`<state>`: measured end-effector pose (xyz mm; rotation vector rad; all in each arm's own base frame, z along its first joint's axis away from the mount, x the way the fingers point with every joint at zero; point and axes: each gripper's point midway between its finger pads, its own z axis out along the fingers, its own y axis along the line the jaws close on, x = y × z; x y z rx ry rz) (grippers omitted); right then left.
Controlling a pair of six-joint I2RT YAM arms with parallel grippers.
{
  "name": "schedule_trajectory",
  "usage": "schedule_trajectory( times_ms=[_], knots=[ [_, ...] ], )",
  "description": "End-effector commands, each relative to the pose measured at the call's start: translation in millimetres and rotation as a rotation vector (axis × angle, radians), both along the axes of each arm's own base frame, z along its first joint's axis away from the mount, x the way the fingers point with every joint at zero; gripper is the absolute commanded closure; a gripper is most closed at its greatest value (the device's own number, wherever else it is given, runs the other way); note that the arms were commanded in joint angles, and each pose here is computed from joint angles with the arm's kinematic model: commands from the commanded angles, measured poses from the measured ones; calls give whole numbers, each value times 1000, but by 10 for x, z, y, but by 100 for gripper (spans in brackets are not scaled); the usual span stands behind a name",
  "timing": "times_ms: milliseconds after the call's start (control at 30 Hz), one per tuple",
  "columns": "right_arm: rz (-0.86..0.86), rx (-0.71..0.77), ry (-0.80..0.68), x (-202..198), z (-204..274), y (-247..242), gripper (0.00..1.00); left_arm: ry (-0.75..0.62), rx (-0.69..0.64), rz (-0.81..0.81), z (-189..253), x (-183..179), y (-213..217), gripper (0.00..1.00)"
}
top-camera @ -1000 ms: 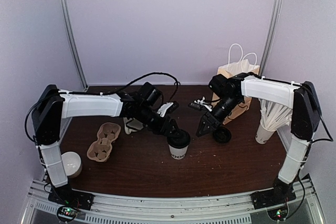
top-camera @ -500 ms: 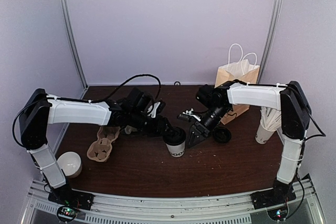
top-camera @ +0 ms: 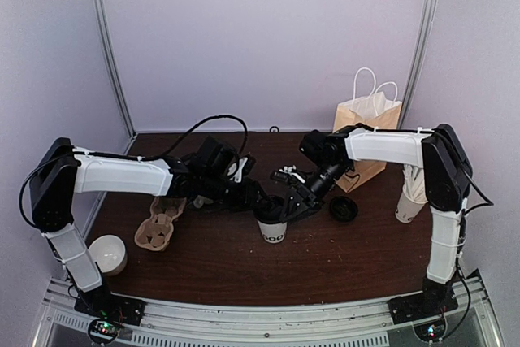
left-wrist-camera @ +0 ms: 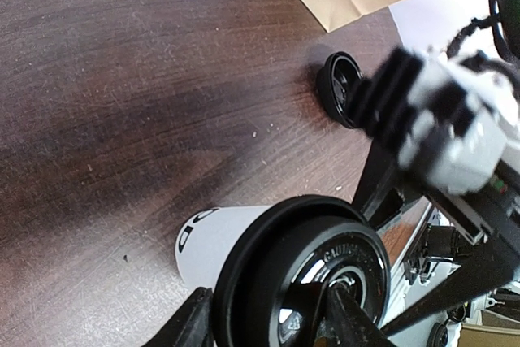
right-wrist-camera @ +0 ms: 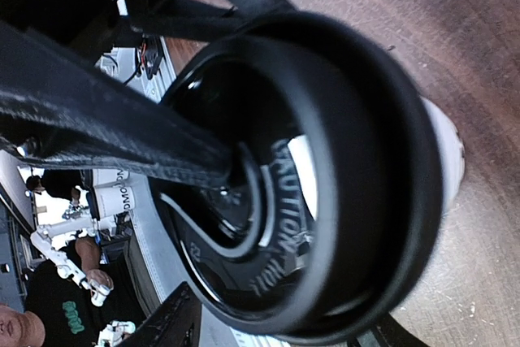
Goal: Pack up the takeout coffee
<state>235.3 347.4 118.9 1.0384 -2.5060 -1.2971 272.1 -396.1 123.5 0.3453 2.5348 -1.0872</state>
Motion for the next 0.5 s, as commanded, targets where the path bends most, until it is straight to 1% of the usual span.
schedule_trajectory(
  times_ms=[0, 100, 233, 333, 467],
  knots=[
    [-46, 19, 14, 154, 13, 23, 40, 15, 46, 18, -151, -19, 66, 51],
    [-61, -15, 2, 192, -64, 3, 41, 16, 44, 14, -148, -25, 52, 51],
    [-93, -162, -58, 295, -362, -158, 44, 22, 49, 12, -173, -33, 55, 52],
    [-92, -307, -101, 346, -659, -341, 46, 23, 55, 10, -185, -36, 62, 52],
    [-78, -433, -128, 385, -950, -523, 48, 20, 68, 6, -183, -33, 69, 52]
  ],
)
